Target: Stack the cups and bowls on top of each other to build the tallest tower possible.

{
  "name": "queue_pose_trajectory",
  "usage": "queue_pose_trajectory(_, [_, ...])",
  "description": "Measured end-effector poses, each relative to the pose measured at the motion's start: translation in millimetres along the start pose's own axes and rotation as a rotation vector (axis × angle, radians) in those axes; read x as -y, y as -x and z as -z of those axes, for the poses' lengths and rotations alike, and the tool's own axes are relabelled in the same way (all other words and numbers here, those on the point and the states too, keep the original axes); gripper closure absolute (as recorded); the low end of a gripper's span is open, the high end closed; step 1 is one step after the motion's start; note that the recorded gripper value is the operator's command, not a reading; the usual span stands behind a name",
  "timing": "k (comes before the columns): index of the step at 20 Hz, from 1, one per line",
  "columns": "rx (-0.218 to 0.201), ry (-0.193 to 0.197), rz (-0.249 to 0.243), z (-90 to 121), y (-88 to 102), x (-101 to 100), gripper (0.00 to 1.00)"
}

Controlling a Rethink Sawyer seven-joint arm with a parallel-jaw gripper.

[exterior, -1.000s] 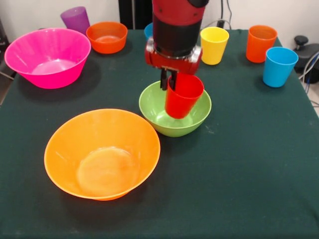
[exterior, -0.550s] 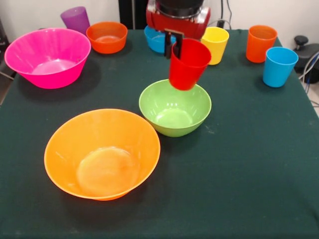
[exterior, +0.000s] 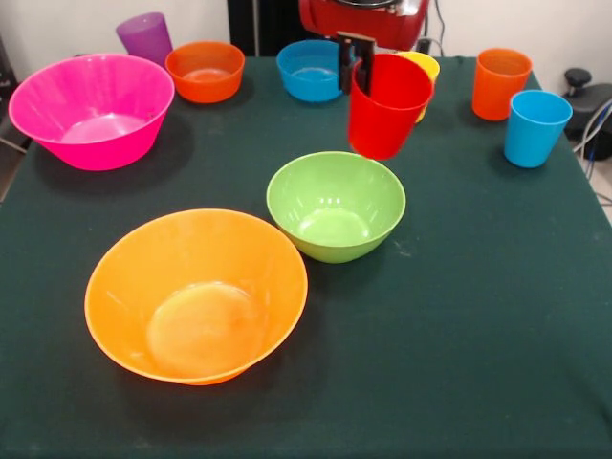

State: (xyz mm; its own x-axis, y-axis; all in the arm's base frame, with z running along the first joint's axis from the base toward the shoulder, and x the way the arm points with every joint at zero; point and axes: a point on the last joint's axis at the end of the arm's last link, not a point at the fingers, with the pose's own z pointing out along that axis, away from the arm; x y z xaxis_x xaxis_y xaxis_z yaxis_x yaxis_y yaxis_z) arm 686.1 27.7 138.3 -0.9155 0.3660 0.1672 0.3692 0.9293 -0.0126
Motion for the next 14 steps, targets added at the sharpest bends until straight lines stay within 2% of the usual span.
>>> queue_pose_trajectory(6, [-0.011, 0.03, 0.022, 1.7, -12.6, -37.5, 1.0])
queue_pose_trajectory(9, [-0.019, 0.049, 0.041, 2.4, -23.3, -64.4, 1.0])
queue_pose_trajectory(14, [-0.029, 0.065, 0.058, 1.9, -34.1, -88.3, 1.0])
